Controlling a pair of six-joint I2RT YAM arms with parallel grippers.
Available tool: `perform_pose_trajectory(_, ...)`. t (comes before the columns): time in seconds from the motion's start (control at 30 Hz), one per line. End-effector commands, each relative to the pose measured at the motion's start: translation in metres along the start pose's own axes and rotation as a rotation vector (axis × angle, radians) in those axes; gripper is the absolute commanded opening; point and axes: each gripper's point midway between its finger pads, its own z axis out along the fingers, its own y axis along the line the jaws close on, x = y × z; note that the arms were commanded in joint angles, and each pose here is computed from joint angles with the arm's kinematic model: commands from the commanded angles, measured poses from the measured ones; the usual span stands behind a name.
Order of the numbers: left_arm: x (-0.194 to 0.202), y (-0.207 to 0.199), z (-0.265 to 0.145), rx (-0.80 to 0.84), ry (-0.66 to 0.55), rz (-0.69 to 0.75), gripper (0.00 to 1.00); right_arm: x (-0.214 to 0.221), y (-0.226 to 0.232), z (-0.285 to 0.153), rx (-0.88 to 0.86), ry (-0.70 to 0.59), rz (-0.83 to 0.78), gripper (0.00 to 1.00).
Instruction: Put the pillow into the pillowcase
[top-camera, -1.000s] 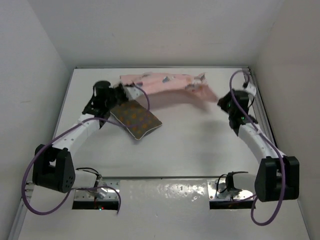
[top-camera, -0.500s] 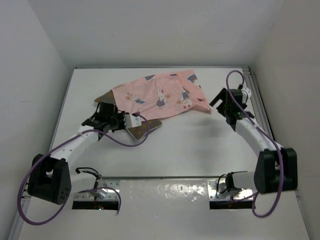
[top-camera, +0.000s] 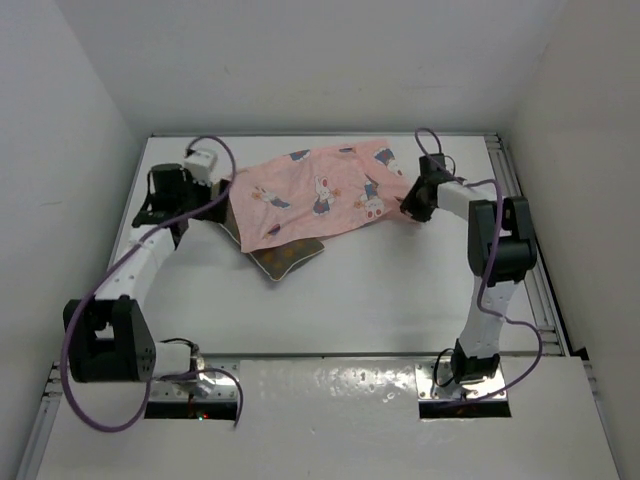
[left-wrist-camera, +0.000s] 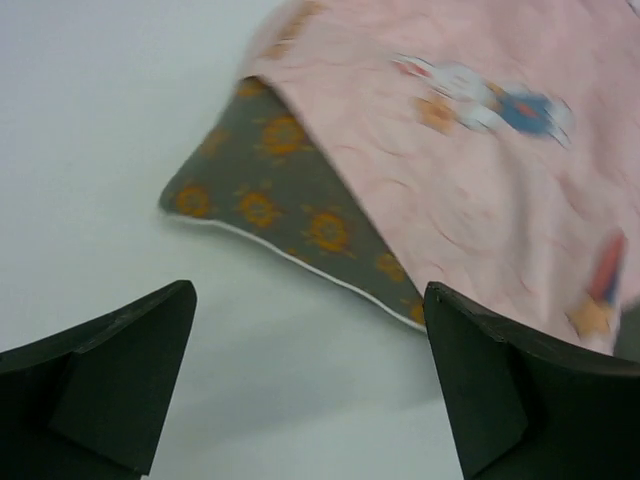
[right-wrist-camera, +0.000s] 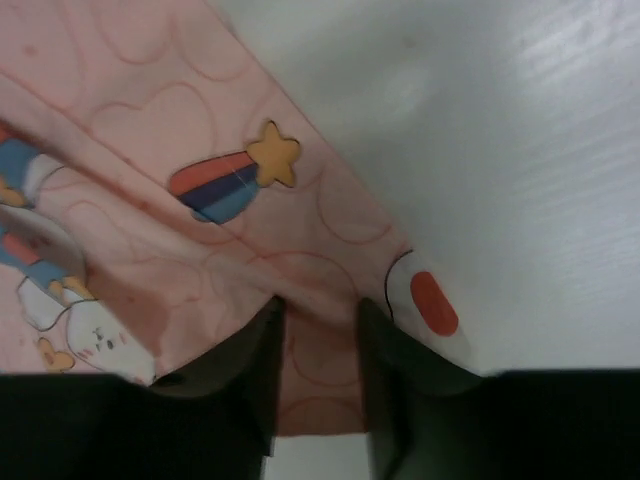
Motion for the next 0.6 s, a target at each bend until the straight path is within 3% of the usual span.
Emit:
perform_pose_trajectory(0.0, 0.014, 0.032, 0.013, -0.124, 0.058, -0.516, 0.93, 0.028, -0.007, -0.006, 0.007, 0.083, -0.009, 0.28)
perform_pose_trajectory(0.1, 0.027, 0.024, 0.034, -0.066, 0.112, -0.604, 0.92, 0.041, -0.027, -0.015, 0.039, 0.086, 0.001, 0.00)
perform_pose_trajectory(0.3, 0.048, 0.021, 0.076, -0.030, 0.172, -0.746, 0.98, 0.095, -0.054, -0.052, 0.019, 0.125, -0.075, 0.00)
perform_pose_trajectory(0.57, 0.066, 0.041, 0.106, -0.111, 0.209, -0.707, 1.00, 0.137, -0.071, -0.104, 0.043, 0.098, -0.248, 0.00)
